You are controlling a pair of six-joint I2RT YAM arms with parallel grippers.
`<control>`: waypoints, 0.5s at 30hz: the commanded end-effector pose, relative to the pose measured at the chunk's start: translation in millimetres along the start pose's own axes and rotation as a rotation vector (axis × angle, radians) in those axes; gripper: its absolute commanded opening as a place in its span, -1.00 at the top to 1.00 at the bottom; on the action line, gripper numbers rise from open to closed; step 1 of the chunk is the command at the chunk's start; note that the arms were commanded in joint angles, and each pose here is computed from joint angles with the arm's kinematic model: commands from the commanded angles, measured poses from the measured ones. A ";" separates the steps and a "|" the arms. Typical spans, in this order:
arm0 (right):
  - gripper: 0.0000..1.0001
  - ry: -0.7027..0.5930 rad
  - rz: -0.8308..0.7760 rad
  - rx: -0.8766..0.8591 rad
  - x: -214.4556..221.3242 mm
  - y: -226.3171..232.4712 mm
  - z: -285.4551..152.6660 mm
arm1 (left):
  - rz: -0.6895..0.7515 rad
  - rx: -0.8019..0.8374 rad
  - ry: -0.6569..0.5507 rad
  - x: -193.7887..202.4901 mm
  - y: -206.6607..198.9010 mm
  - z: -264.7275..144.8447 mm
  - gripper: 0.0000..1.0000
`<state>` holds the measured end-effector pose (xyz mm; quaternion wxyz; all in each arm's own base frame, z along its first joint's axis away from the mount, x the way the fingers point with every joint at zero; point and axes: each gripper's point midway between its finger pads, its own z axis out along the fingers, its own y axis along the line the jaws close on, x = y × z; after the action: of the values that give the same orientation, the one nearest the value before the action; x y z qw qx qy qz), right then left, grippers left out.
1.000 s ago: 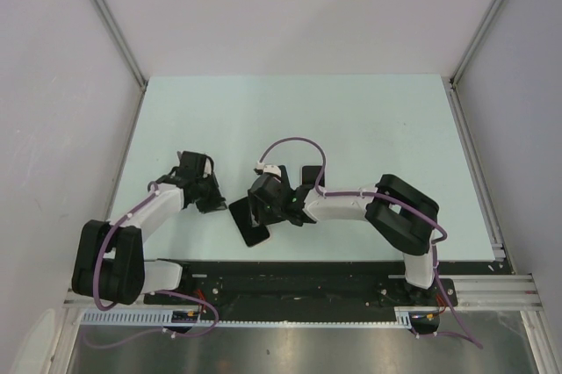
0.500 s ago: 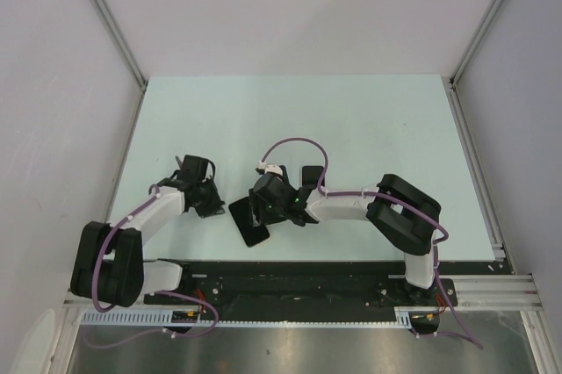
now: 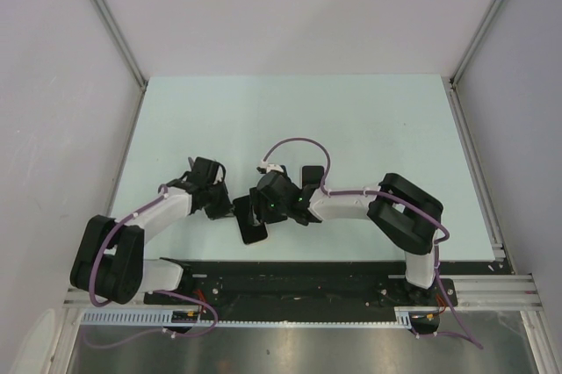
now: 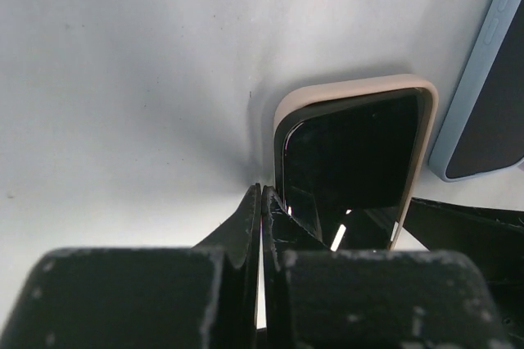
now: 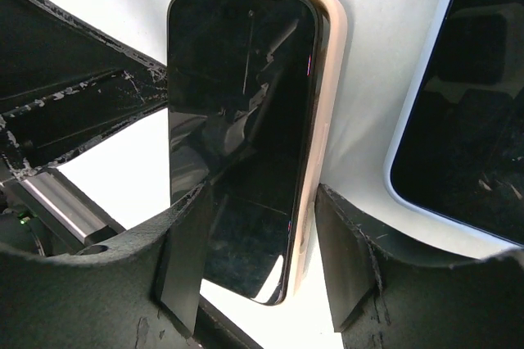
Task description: Put the phone into the phone case
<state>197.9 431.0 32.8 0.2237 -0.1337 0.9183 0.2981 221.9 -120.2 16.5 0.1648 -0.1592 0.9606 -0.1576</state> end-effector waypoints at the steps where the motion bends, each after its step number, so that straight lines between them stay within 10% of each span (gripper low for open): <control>1: -0.15 0.067 0.024 -0.001 19.5 -13.8 3.8 | 0.047 -0.018 -0.103 -29.9 -11.7 -11.1 1.00; 15: -0.13 0.064 0.040 -0.019 19.1 -19.6 6.6 | 0.127 -0.075 -0.083 -30.7 -7.4 -12.4 1.00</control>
<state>202.3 433.1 34.2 0.2145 -0.1242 0.9090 0.3351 248.1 -112.3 41.7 0.2139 -0.1289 0.9613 -0.1166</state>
